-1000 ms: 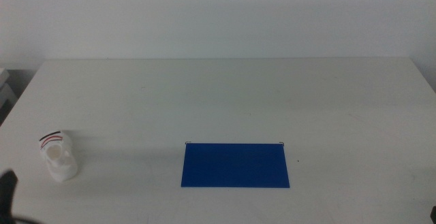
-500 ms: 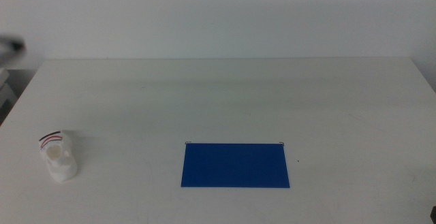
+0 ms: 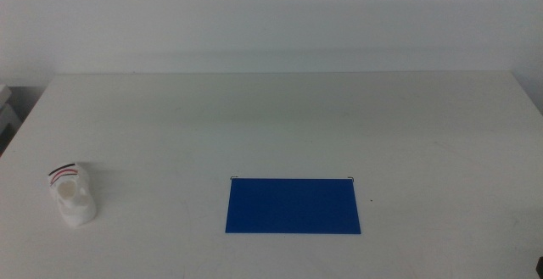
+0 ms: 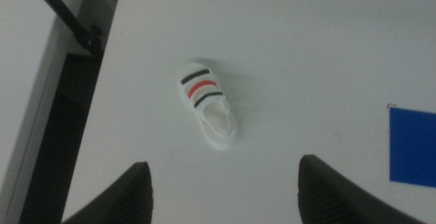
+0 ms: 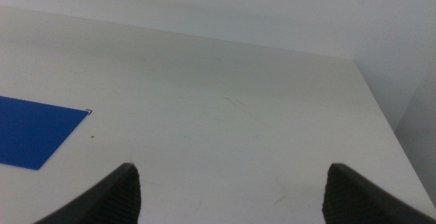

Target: Use one arm to grab the shoe from the table and place it on the mat.

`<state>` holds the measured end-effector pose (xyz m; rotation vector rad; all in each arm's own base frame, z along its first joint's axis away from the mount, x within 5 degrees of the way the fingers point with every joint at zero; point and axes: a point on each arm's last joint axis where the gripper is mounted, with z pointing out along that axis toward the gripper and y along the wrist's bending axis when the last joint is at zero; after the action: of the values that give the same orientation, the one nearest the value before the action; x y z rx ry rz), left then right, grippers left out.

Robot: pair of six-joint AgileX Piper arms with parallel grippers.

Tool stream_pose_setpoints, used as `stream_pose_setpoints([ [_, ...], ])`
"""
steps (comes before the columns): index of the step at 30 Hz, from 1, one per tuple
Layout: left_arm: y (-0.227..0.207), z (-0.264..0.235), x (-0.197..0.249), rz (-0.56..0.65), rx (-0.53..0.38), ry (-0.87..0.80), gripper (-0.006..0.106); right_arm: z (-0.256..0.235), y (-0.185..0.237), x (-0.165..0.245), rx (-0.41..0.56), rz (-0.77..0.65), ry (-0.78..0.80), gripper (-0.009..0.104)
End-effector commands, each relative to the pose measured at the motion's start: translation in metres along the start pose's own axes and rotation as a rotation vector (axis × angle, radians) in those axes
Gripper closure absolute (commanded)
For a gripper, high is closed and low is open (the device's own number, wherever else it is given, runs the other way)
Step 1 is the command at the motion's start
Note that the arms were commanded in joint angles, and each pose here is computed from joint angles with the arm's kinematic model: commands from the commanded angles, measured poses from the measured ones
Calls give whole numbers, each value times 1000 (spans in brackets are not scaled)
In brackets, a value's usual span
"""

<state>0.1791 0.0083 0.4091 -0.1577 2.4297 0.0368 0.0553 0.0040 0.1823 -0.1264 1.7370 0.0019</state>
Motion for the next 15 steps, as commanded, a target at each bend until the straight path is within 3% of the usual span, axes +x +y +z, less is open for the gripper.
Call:
stream_pose_setpoints([
  [1, -2, -1, -13, -21, 15, -42, 29, 0, 0, -5, 3, -21, -64, 17],
  [9, -5, 32, -22, -15, -1, 45, 29, 0, 0, -5, 3, -21, -64, 17],
  [15, -7, 63, -28, -144, -23, 121, 29, 0, 0, -5, 3, -21, -64, 17],
])
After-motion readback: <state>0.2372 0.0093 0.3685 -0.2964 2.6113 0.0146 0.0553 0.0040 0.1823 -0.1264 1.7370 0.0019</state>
